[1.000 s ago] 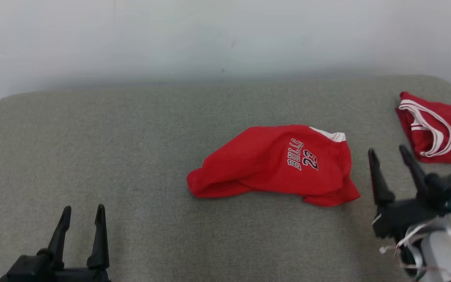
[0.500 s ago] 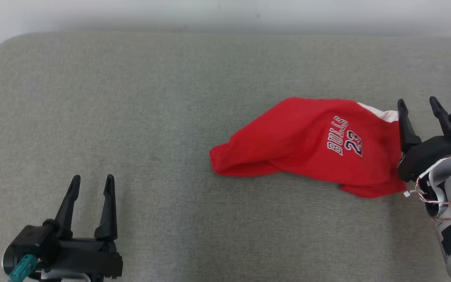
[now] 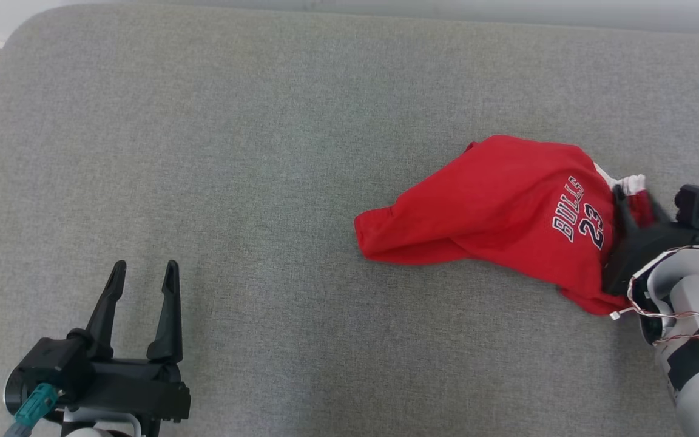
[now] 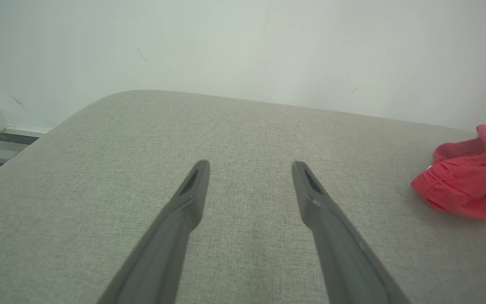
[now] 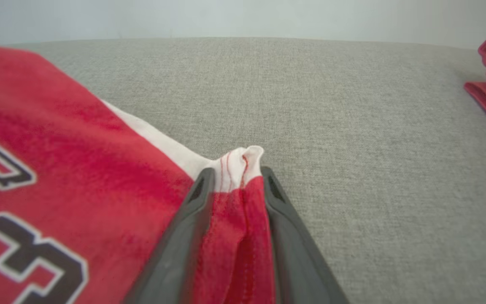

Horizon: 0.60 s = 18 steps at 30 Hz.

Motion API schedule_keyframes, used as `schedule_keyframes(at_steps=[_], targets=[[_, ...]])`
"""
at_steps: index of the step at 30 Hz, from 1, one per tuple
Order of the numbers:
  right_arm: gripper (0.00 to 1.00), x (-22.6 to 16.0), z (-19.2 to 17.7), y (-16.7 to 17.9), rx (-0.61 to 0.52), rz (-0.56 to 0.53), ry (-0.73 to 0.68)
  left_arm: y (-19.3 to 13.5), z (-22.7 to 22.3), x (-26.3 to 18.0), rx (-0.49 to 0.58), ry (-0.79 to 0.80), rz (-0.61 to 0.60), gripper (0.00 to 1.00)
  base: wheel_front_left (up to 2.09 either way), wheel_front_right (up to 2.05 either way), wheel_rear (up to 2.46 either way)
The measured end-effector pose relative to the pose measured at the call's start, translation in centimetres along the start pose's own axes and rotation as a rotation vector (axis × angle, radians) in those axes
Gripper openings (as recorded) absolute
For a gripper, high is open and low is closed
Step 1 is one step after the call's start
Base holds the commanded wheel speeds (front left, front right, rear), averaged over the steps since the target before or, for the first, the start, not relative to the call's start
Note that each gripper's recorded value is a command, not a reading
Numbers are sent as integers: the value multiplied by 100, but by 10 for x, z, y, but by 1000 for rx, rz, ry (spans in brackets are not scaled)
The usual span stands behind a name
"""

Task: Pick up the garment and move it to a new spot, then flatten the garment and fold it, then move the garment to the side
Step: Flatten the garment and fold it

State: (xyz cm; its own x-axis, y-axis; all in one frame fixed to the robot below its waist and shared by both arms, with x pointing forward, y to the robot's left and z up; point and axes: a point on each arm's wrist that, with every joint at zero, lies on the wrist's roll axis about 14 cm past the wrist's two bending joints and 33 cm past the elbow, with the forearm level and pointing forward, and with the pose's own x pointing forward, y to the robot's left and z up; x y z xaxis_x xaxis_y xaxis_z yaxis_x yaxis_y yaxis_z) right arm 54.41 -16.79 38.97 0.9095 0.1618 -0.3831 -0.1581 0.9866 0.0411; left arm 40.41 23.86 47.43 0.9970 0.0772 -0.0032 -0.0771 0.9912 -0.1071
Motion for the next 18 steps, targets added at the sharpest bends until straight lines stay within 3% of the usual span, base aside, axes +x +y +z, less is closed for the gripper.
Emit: schedule_keyframes(at_steps=[4, 11, 15, 18], targets=[[0, -5, 12, -1, -12, 5, -44, -2, 4, -1, -1, -9, -7, 100, 0, 0, 0], [0, -14, 71, 26, -61, 80, -223, 3, 12, -12, -5, -29, 9, 100, 0, 0, 0], [0, -37, 123, 63, -82, 178, -395, 7, 20, -24, -7, -51, 26, 100, 0, 0, 0], [0, -66, 136, 98, -109, 275, -481, 11, 24, -35, -7, -60, 38, 100, 0, 0, 0]])
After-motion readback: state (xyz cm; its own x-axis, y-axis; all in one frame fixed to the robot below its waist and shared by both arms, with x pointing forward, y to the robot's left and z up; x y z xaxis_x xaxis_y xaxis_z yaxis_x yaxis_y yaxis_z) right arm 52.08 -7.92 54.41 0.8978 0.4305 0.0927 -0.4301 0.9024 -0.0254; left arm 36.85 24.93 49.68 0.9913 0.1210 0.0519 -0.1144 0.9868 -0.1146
